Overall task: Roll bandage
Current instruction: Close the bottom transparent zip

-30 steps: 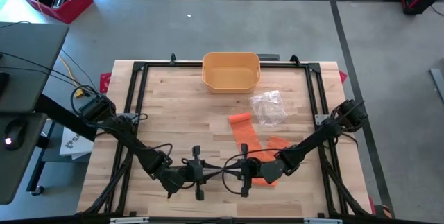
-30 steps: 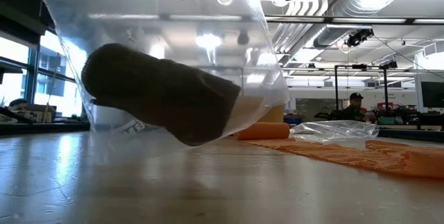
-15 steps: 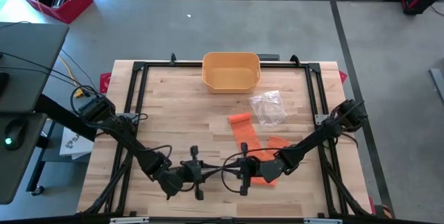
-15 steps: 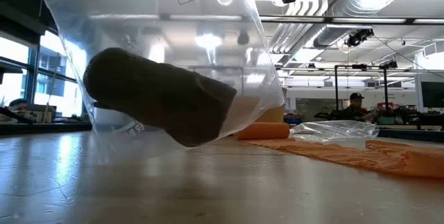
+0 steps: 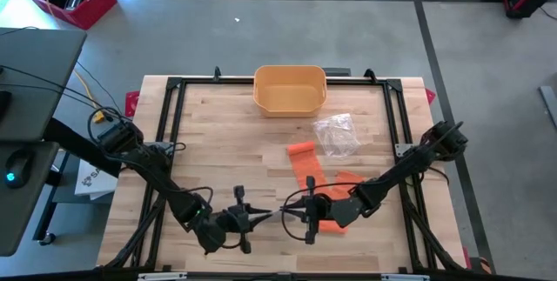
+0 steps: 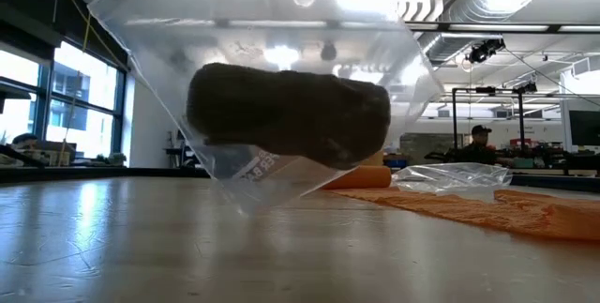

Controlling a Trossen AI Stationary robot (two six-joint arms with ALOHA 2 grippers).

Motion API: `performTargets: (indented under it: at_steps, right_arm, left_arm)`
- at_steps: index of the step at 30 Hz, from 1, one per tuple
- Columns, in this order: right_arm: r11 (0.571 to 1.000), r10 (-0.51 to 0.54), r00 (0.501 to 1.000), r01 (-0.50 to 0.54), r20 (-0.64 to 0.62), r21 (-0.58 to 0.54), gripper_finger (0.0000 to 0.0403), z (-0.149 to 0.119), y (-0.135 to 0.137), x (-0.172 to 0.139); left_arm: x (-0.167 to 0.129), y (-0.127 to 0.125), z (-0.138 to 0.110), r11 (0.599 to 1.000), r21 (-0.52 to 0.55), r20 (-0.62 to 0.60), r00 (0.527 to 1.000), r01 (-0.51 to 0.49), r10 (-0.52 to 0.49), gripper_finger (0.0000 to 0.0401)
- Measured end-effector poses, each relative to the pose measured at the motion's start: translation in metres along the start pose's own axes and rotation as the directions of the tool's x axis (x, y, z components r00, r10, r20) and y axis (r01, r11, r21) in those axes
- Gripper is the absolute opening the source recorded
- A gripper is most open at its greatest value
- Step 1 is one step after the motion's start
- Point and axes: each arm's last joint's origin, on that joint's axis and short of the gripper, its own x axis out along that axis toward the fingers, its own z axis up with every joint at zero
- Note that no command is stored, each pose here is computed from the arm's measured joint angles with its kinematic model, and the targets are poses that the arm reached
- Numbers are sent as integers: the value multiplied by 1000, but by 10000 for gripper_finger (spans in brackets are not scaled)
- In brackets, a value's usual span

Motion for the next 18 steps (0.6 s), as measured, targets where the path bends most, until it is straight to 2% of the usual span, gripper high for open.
performTargets:
  at_steps: [12,18]
  right_arm:
    - [1000,-8,999,9,40,-10,0,22,-2,-18]
    - [1000,-13,1000,13,11,-24,0,30,-8,-27]
  left_arm:
    - [-24,-1,-13,998,-59,-124,992,29,-36,25]
    - [-32,-3,-21,996,-85,-166,986,20,-34,26]
